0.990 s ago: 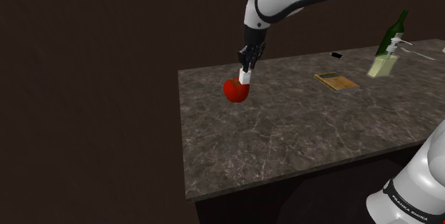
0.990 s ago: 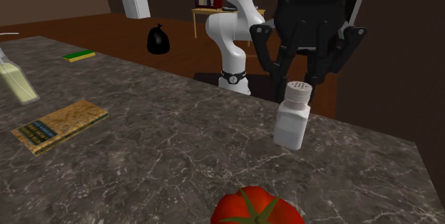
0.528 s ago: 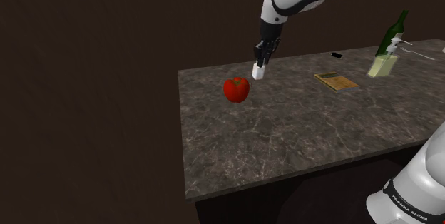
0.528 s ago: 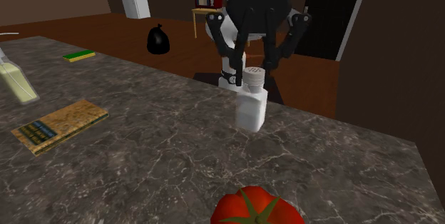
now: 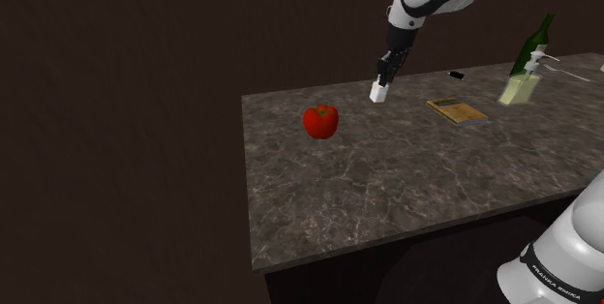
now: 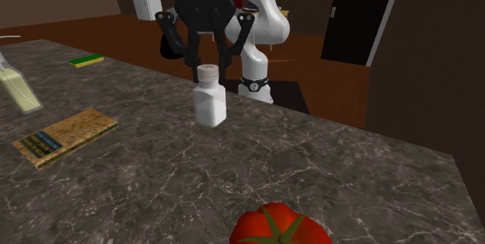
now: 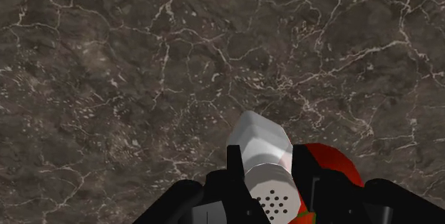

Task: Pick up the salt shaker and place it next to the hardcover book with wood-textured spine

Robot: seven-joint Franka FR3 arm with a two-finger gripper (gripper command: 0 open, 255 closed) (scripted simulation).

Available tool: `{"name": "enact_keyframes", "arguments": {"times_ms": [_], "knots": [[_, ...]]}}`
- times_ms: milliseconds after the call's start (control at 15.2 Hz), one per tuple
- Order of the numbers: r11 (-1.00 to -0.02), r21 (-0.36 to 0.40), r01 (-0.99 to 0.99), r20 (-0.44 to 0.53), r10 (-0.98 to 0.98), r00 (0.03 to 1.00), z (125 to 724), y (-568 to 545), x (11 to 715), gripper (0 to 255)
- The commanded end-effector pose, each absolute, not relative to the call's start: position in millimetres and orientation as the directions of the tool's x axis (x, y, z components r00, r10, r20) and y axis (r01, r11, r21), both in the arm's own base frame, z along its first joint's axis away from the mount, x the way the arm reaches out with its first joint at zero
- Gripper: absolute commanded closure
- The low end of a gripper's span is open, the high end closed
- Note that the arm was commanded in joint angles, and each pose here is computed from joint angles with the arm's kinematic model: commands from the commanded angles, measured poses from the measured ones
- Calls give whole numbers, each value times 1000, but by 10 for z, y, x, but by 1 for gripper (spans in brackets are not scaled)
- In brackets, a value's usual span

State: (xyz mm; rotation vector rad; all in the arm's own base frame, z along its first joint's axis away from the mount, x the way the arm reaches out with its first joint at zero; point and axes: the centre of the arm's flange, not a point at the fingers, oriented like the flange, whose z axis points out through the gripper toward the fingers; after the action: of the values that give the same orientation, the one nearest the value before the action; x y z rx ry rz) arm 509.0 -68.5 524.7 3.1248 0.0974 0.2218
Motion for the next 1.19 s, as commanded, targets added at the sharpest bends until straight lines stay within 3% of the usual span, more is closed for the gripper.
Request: {"name": "enact_keyframes", "arguments": {"times_ms": [0, 1122], "knots": [[-998, 12, 63, 141, 64, 988, 5251, -953, 5011, 255], [-998, 12, 63, 141, 64, 988, 5261, -3073, 4276, 255]]}}
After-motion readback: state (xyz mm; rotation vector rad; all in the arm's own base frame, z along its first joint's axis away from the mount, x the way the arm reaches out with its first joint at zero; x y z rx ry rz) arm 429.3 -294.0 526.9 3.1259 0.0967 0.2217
